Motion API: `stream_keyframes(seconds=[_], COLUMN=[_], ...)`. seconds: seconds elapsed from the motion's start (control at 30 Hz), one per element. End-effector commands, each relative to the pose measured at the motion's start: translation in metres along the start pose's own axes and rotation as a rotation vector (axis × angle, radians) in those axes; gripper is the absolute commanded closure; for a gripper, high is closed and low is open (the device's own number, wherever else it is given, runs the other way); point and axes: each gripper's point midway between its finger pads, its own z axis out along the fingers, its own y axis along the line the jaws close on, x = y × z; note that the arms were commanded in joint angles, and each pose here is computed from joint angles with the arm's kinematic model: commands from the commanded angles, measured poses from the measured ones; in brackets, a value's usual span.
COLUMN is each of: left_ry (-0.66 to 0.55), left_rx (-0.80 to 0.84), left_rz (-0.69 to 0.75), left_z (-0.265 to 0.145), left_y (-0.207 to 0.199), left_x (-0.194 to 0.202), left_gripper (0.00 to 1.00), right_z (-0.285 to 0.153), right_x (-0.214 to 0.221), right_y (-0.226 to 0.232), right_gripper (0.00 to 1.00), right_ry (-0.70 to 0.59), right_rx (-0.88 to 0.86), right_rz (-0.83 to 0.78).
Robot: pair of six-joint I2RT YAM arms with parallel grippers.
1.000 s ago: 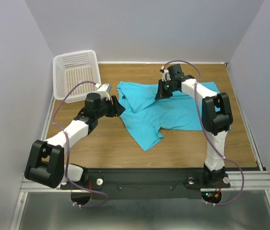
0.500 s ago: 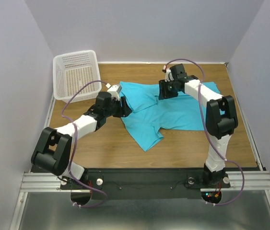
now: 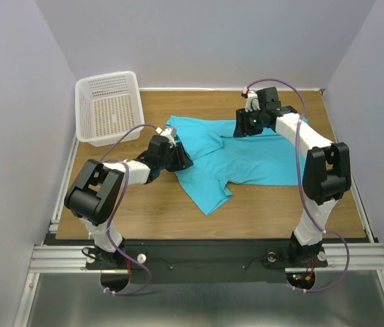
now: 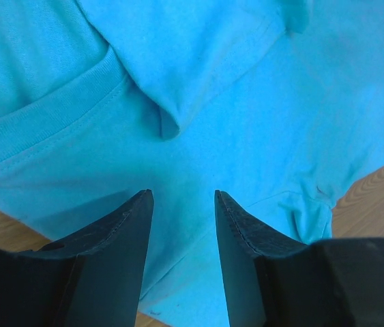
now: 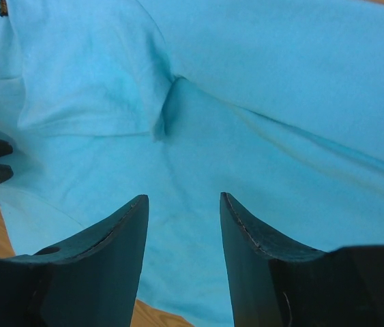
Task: Fold and stack the t-shirts
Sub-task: Fold the tshirt
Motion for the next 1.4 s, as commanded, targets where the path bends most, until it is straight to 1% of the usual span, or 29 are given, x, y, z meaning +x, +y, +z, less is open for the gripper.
stream_keyframes(seconds=[0.0,0.17,0.5,0.77,0.93,1.0,1.03,1.07,1.13,1.23,1.33,1.37], left_ry=[-0.102,-0.113,-0.077,-0.102,-0.093,-0.087,-0.08,-0.076,-0.07,-0.066,-0.052,-0.046], left_rx=[0.073,0.064,0.029,-0.016,-0.033,-0.033,-0.029,-0.022,-0.008,0.015,0.062,0.072], left_rz=[-0.024,-0.032,-0.045,-0.014,0.005,0.005,0.004,0.003,0.002,-0.002,-0.02,-0.024], left_z=[0.008,0.017,0.034,0.037,0.044,0.046,0.047,0.048,0.047,0.042,0.035,0.034], left_y=[-0.026,-0.026,-0.014,-0.007,-0.004,-0.004,-0.004,-0.005,-0.009,-0.016,-0.028,-0.03], left_x=[-0.035,-0.04,-0.029,-0.036,-0.038,-0.037,-0.035,-0.035,-0.034,-0.034,-0.033,-0.032], left_gripper=[0.48,0.5,0.53,0.53,0.54,0.56,0.59,0.59,0.64,0.66,0.77,0.84], right_z=[-0.016,-0.018,-0.029,-0.032,-0.032,-0.033,-0.033,-0.033,-0.035,-0.036,-0.036,-0.036], right_x=[-0.012,-0.011,-0.016,-0.018,-0.018,-0.018,-0.019,-0.019,-0.019,-0.02,-0.021,-0.021], right_y=[0.005,0.002,-0.002,-0.003,-0.003,-0.005,-0.005,-0.005,-0.007,-0.007,-0.008,-0.008], right_gripper=[0.48,0.48,0.48,0.49,0.49,0.49,0.49,0.49,0.49,0.49,0.5,0.5], right_ry=[-0.052,-0.057,-0.086,-0.096,-0.098,-0.101,-0.103,-0.103,-0.106,-0.111,-0.113,-0.113], right_rx=[-0.028,-0.039,-0.059,-0.068,-0.071,-0.069,-0.07,-0.071,-0.068,-0.068,-0.069,-0.07], right_rz=[-0.019,-0.009,0.045,0.06,0.064,0.067,0.068,0.069,0.072,0.075,0.077,0.08])
